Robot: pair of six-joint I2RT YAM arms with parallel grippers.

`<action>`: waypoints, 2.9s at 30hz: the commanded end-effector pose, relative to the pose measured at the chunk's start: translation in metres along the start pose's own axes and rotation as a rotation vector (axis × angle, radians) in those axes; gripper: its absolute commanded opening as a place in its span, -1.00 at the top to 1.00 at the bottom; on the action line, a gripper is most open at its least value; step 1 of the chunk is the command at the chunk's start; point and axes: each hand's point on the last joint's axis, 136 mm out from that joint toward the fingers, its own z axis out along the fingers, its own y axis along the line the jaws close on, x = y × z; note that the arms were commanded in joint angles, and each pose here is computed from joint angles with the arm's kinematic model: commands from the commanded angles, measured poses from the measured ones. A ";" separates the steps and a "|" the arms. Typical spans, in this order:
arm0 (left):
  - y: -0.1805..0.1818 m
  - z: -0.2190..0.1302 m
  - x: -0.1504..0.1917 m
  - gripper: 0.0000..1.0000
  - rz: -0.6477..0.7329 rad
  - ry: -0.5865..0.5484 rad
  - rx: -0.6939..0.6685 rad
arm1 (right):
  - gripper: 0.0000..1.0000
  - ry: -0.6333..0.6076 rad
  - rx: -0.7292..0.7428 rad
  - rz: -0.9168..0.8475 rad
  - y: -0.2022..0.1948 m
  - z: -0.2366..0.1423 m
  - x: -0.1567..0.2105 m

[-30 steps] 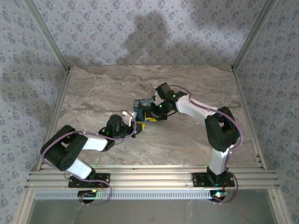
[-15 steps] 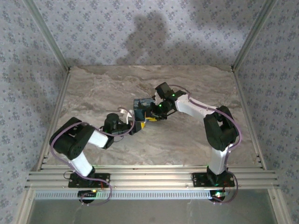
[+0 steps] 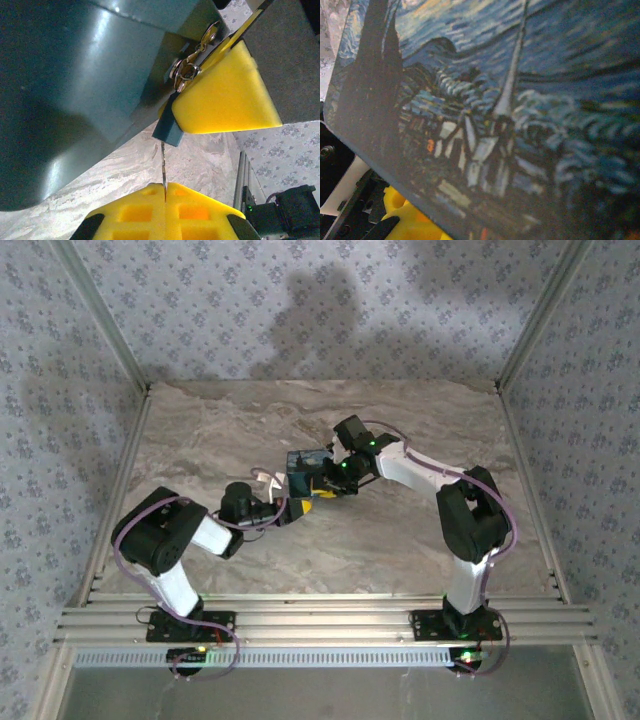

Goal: Unlock a padlock with a key

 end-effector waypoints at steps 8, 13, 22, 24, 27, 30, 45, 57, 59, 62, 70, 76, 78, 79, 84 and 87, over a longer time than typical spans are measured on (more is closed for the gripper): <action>-0.039 -0.001 -0.066 1.00 0.267 -0.211 0.037 | 1.00 0.194 -0.086 0.011 0.024 0.000 0.052; -0.049 -0.001 -0.068 1.00 0.290 -0.200 0.067 | 1.00 0.200 -0.055 0.007 0.018 0.000 0.055; -0.053 0.002 -0.067 1.00 0.394 -0.242 -0.015 | 1.00 0.222 -0.057 0.020 0.017 0.004 0.058; -0.056 -0.001 -0.068 1.00 0.420 -0.270 -0.036 | 1.00 0.220 -0.036 0.020 0.014 0.005 0.058; -0.058 0.001 -0.068 1.00 0.427 -0.262 -0.040 | 1.00 0.211 -0.033 0.022 0.014 0.007 0.057; -0.052 0.005 -0.062 1.00 0.407 -0.239 -0.040 | 1.00 0.194 -0.051 0.030 0.016 0.009 0.053; -0.023 -0.016 -0.032 1.00 0.338 -0.185 -0.153 | 1.00 -0.010 0.081 0.062 -0.023 0.025 0.011; -0.017 -0.076 -0.024 1.00 0.314 -0.169 -0.370 | 0.12 -0.154 0.164 -0.047 -0.017 0.047 0.003; -0.022 -0.089 -0.028 1.00 0.295 -0.177 -0.394 | 0.03 -0.178 0.143 -0.069 -0.007 0.040 0.003; -0.037 -0.108 -0.034 1.00 0.280 -0.188 -0.416 | -0.03 -0.225 0.103 -0.092 0.009 0.022 0.004; -0.083 -0.131 -0.053 1.00 0.116 -0.249 -0.296 | -0.07 -0.439 -0.150 -0.259 0.086 -0.049 0.018; -0.120 -0.130 -0.072 1.00 -0.012 -0.314 -0.083 | -0.15 -0.542 -0.404 -0.374 0.145 -0.087 0.040; -0.132 -0.132 -0.078 1.00 -0.036 -0.331 -0.024 | -0.15 -0.541 -0.470 -0.379 0.156 -0.089 0.047; -0.137 -0.133 -0.080 1.00 -0.046 -0.336 -0.001 | -0.16 -0.540 -0.497 -0.377 0.160 -0.090 0.049; -0.155 -0.137 -0.088 1.00 -0.100 -0.358 0.084 | -0.08 -0.517 -0.590 -0.356 0.174 -0.088 0.055; -0.159 -0.139 -0.089 1.00 -0.113 -0.365 0.103 | 0.04 -0.509 -0.630 -0.356 0.181 -0.090 0.059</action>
